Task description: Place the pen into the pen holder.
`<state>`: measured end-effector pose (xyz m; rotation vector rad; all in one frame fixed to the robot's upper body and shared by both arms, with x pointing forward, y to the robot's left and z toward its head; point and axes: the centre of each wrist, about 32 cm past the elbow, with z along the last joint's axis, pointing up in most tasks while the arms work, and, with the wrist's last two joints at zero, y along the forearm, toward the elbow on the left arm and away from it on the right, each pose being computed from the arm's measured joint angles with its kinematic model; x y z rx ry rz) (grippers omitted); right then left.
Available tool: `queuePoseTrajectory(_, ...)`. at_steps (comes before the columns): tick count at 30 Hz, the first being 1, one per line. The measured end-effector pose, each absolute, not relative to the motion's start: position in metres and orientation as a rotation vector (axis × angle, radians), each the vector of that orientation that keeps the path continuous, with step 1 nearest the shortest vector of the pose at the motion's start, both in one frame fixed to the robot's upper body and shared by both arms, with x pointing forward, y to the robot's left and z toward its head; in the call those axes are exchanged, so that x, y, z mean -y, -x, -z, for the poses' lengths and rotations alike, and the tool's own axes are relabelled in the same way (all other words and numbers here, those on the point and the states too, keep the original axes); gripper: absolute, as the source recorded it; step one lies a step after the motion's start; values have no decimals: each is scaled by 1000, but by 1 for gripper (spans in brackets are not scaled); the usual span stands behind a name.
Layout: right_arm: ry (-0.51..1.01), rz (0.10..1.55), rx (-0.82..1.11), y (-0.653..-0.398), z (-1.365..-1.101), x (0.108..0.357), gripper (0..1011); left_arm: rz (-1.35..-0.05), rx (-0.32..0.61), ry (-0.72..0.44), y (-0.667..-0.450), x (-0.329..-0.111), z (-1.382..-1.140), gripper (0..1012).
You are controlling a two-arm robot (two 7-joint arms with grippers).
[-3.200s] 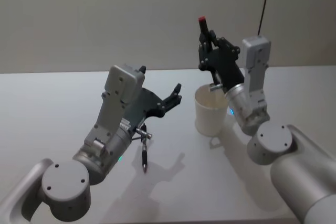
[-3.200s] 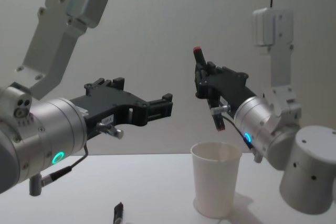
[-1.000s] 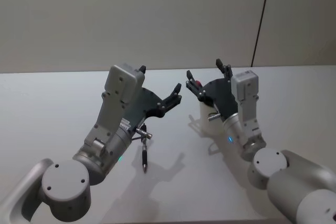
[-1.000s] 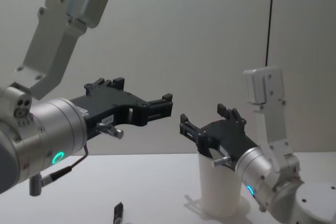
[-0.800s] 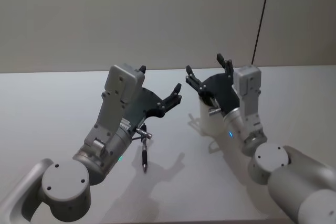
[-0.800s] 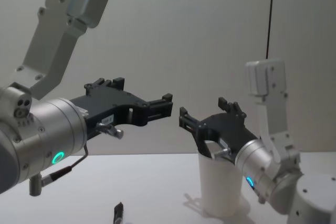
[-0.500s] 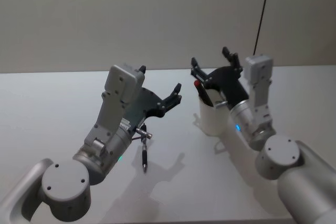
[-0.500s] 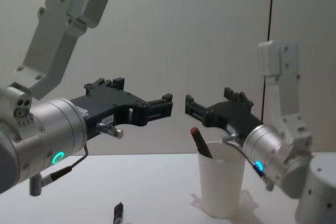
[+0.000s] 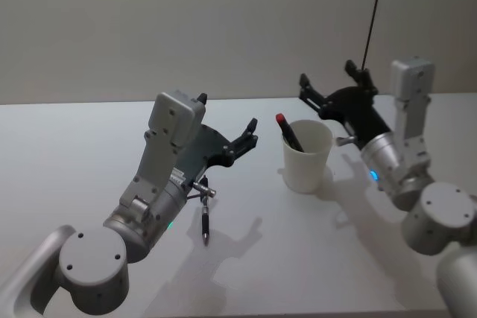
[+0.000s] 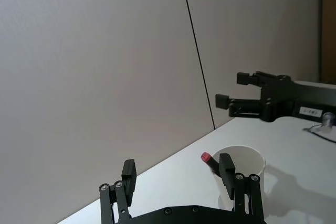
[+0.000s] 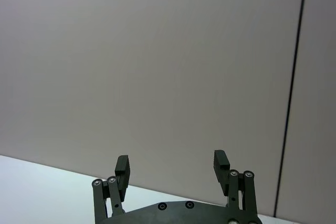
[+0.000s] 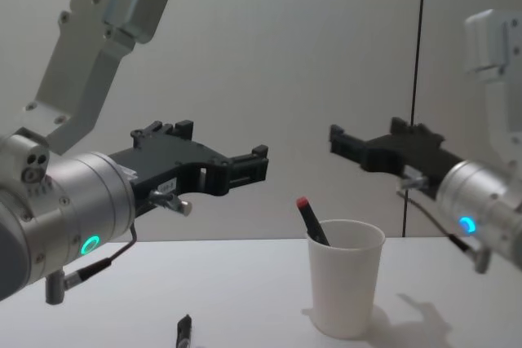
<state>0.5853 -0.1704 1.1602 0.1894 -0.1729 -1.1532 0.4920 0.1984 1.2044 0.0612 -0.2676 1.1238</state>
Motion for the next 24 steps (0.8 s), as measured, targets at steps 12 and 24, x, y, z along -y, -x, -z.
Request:
queuePoseTrajectory(12, -118, 1198, 128, -560, -1179, 209, 1001, -1124, 268, -61, -492, -198, -1204, 1004)
queuePoseTrajectory(24, -24, 1245, 116, -531, -1185, 243, 1001, -1124, 268, -61, -492, -198, -1204, 1004)
